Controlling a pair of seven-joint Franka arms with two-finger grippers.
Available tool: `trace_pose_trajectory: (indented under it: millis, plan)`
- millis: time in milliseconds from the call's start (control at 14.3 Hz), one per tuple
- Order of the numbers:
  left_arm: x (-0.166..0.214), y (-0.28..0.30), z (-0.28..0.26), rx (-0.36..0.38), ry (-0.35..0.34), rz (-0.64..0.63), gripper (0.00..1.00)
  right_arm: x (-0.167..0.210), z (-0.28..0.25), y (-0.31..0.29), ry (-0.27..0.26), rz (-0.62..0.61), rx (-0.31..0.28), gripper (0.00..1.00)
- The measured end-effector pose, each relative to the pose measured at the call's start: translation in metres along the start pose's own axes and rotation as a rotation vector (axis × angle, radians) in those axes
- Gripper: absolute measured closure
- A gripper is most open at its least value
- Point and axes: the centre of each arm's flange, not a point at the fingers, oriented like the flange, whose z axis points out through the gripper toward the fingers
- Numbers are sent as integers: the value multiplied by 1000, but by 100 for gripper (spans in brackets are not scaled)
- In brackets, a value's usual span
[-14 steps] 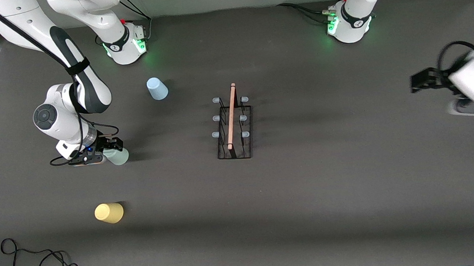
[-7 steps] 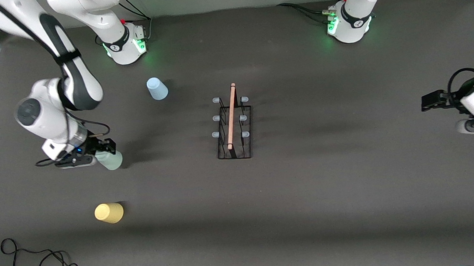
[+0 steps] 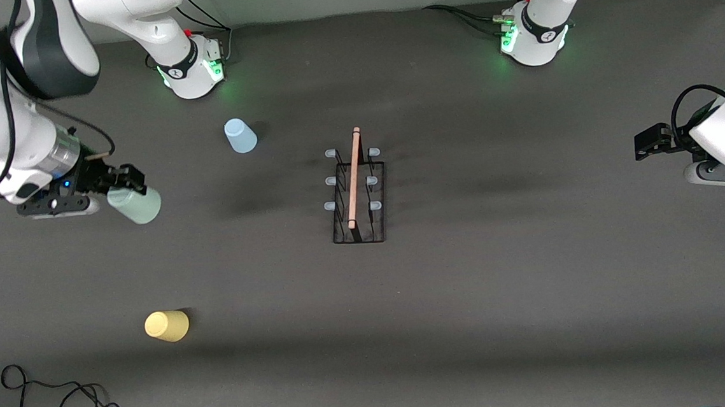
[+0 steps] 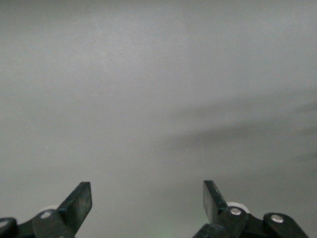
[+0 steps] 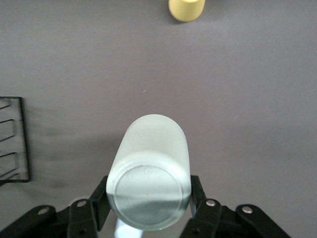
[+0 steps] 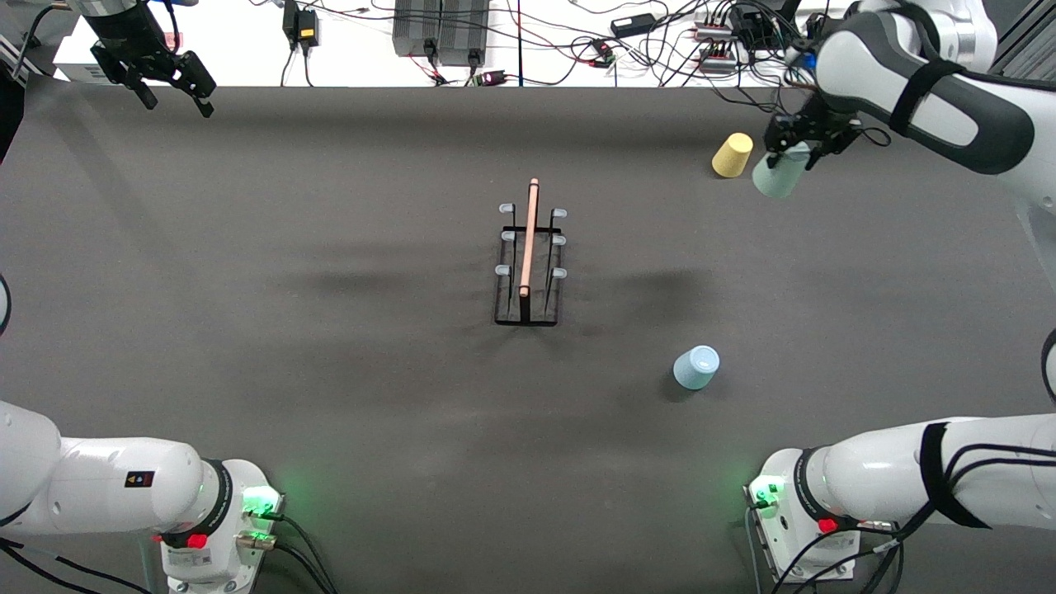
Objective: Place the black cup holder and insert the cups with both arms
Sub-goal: 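Grasp the pale green cup with the right gripper and lift it, then carry the green cup to the holder and lower it onto a peg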
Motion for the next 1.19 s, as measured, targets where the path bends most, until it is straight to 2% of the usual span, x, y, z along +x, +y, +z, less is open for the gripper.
trace_pose_trajectory:
  millis: [140, 419, 698, 838, 978, 1187]
  plan:
    - [0, 0, 0, 0, 3, 0, 0, -15, -5, -55, -9, 85, -8, 34]
    - [0, 0, 0, 0, 2, 0, 0, -68, 1, -183, -17, 357, -9, 34]
    - [0, 0, 0, 0, 2, 0, 0, -105, 13, -279, -96, 699, 37, 34]
    - [0, 0, 0, 0, 1, 0, 0, -116, 31, -311, -99, 833, 43, 34]
    - [0, 0, 0, 0, 1, 0, 0, -129, 51, -335, -99, 896, 30, 34]
    - [0, 0, 0, 0, 1, 0, 0, -131, 74, -348, -99, 922, 11, 34]
